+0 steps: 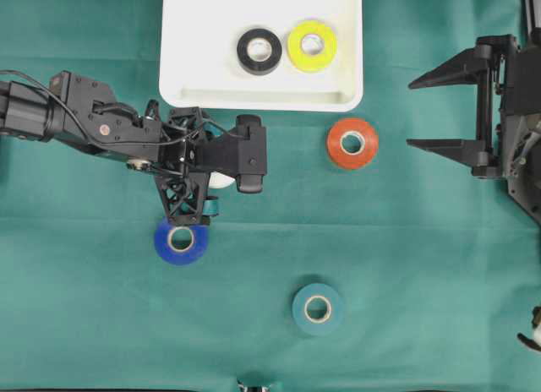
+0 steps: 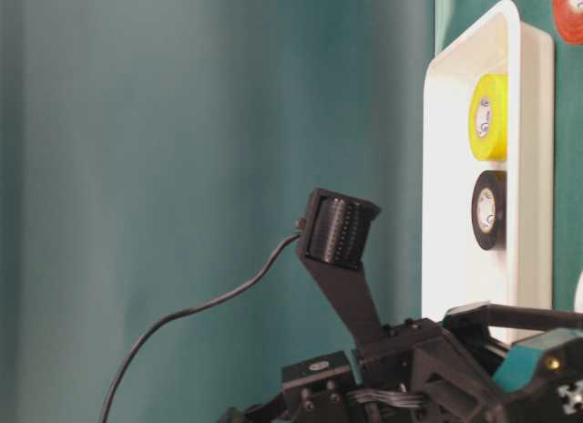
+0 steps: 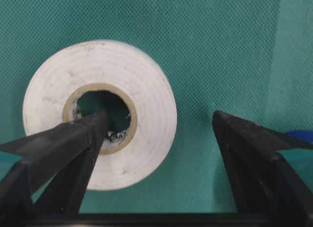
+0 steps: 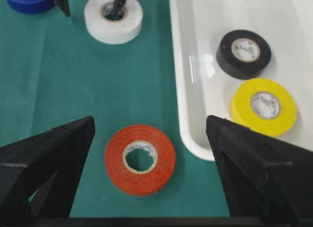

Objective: Pick up the tape from a random location and place it into the white case.
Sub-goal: 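Lower the left gripper and close it on the white tape roll, then lift the white tape roll and carry it toward the white tray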

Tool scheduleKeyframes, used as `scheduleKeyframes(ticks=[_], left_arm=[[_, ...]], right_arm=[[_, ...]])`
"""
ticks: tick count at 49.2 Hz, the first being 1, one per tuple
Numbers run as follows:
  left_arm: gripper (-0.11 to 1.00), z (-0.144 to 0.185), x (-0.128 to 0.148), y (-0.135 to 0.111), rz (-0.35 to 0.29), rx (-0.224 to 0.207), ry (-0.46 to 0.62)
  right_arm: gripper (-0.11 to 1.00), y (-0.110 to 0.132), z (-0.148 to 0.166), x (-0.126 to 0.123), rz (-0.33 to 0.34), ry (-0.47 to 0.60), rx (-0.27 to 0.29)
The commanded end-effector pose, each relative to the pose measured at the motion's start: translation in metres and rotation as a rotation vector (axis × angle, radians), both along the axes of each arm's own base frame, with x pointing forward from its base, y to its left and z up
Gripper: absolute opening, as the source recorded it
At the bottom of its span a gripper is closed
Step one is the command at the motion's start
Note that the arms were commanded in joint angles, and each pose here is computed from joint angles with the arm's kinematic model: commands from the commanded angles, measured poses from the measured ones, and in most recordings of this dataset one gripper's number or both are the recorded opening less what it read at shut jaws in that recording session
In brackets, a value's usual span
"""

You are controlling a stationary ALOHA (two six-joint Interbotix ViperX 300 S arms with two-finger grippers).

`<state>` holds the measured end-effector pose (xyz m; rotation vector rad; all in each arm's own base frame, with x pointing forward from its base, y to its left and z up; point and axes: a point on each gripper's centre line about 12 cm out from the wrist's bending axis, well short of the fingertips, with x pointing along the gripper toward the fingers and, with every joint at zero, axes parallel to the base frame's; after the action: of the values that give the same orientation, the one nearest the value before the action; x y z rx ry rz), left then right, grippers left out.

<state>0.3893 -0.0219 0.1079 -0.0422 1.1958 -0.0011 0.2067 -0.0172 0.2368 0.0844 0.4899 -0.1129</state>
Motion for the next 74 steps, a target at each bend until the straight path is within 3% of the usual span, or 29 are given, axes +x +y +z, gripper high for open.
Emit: scheduleKeyframes(ticks=[1, 29, 33, 41, 44, 64, 74], left_arm=[[0.97, 0.003, 0.003, -0.001, -0.003, -0.001, -0.028], [0.94, -0.002, 0.004, -0.001, -0.001, -0.002, -0.035], [0.82, -0.002, 0.004, -0.001, -0.001, -0.002, -0.032], [0.36, -0.002, 0.004, -0.001, -0.005, 0.0, -0.032], [0.26, -0.002, 0.004, -0.001, -0.004, -0.001, -0.032], [0.26, 0.003, 0.004, -0.001, -0.005, 0.0, -0.041], [0.26, 0.032, 0.0, -0.001, -0.002, -0.004, -0.061]], right_arm=[[0.9, 0.0, 0.005, 0.002, 0.002, -0.014, -0.004], [0.9, 0.0, 0.004, 0.003, 0.002, -0.013, -0.003], [0.9, 0.0, 0.004, 0.003, 0.002, -0.013, -0.003], [0.9, 0.0, 0.005, 0.003, 0.002, -0.015, -0.003], [0.9, 0.0, 0.004, 0.003, 0.002, -0.012, -0.003], [0.9, 0.0, 0.003, 0.003, 0.002, -0.009, -0.003], [0.9, 0.0, 0.003, 0.003, 0.002, -0.006, -0.003]])
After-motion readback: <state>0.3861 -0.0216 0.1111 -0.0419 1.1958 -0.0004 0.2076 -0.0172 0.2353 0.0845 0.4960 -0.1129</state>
